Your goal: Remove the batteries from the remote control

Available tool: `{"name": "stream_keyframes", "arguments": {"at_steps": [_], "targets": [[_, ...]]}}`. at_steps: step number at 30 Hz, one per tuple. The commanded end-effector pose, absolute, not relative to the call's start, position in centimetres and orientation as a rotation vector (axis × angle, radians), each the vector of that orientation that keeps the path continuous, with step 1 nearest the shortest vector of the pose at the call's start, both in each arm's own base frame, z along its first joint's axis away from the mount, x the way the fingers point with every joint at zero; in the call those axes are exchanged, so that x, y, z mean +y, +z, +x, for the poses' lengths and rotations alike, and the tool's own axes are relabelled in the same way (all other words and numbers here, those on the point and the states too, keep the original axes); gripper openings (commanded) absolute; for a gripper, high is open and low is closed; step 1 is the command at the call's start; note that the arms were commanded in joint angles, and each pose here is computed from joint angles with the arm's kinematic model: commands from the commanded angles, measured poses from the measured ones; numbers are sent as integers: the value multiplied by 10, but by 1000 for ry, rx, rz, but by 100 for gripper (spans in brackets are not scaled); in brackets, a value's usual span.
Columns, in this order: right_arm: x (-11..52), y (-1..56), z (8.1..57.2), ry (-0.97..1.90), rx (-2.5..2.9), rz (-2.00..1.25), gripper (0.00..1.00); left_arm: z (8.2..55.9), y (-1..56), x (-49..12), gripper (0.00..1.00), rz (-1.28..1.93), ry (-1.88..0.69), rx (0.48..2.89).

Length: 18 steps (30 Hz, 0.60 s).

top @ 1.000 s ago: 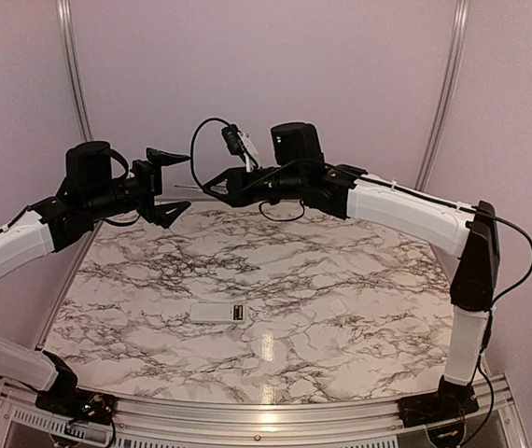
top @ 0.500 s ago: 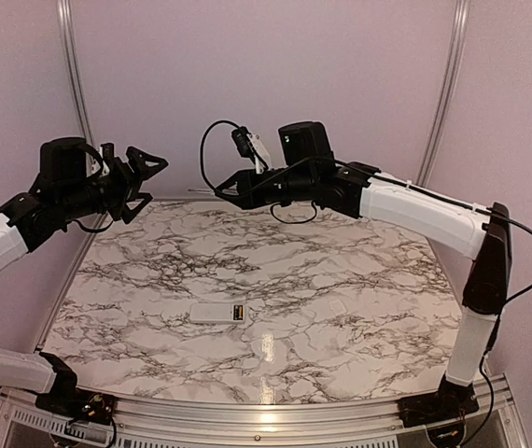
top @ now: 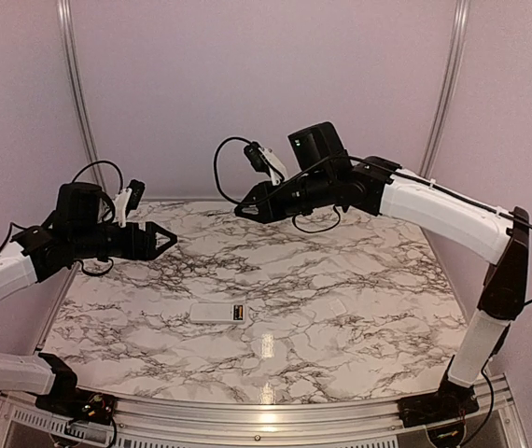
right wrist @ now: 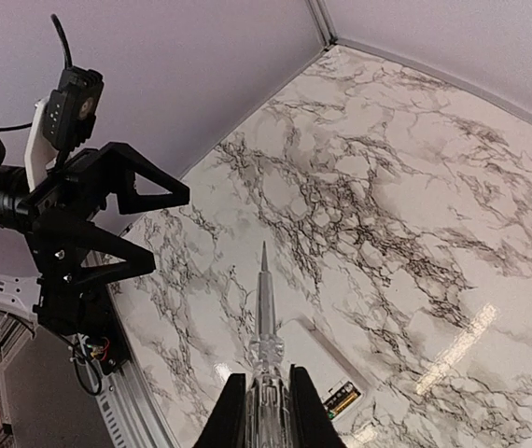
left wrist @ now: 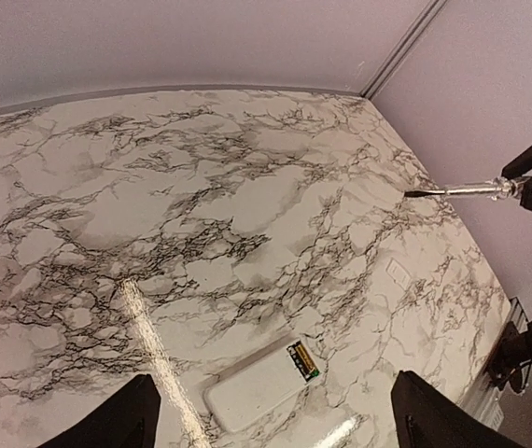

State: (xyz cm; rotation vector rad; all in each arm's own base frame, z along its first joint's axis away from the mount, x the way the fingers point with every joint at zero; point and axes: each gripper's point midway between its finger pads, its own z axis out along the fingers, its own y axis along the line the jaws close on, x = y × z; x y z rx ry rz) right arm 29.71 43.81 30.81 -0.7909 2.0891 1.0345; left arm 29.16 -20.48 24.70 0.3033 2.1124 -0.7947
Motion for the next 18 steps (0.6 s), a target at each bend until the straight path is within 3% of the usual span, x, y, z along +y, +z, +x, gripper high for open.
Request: {"name": "stream_keyframes", "arguments": {"at_steps": [1, 10, 18], "targets": [[415, 299, 277, 973, 2231, -782, 0, 277, 246, -217, 91, 670, -691, 1940], [380, 259, 261, 849, 2454, -694, 0, 240, 170, -245, 90, 1421, -543, 1864], [354, 232, 250, 712, 2627, -618, 0, 234, 132, -257, 90, 1624, -520, 1808]]}}
